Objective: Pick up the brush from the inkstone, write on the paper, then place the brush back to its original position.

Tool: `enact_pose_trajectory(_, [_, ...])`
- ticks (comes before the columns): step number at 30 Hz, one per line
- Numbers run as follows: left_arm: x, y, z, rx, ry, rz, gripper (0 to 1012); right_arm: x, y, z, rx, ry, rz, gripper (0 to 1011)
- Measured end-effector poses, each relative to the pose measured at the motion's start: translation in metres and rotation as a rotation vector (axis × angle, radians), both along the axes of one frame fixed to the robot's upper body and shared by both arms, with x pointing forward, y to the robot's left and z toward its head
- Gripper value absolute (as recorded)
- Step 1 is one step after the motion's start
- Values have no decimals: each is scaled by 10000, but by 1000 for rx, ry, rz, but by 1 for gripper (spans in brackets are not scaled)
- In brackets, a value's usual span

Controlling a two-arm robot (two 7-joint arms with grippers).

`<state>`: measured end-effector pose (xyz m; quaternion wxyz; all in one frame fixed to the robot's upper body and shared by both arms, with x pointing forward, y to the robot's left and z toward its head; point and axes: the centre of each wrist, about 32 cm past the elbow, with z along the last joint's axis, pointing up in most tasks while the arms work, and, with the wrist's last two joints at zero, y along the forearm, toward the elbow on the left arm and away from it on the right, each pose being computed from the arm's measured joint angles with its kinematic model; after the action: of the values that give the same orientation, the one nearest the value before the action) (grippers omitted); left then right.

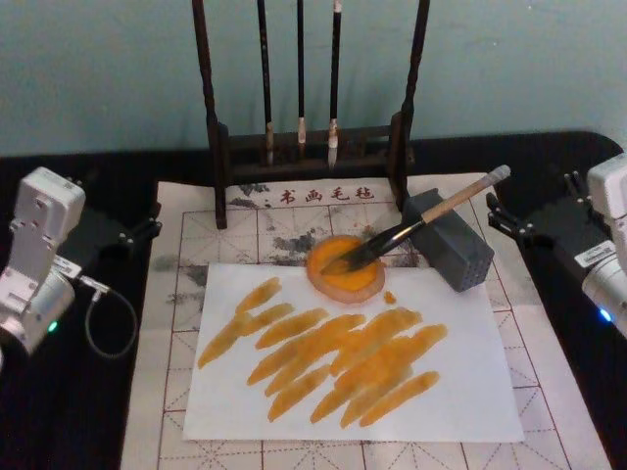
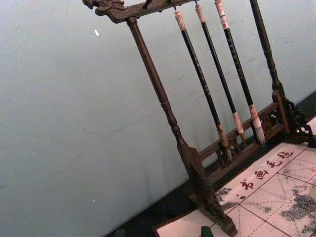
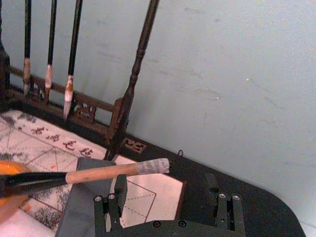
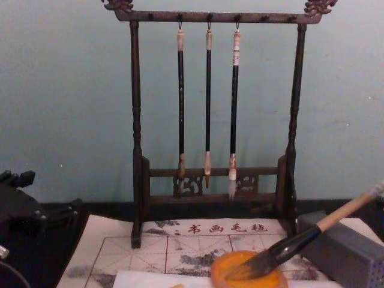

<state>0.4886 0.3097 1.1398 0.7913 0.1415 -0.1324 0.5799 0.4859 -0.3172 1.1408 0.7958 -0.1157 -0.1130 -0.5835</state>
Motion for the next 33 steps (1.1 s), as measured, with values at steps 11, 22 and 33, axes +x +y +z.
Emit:
enact_pose_trajectory(11, [0, 0, 0, 0, 0, 0, 1001, -66, -103, 30, 165, 40, 17, 1000])
enact_pose_trajectory(22, [0, 0, 0, 0, 0, 0, 1001, -74, -124, 38, 358, 121, 67, 1000])
enact_pose_trajectory(33, [0, 0, 0, 0, 0, 0, 1001, -33, -148, -2, 611, 237, 95, 1000])
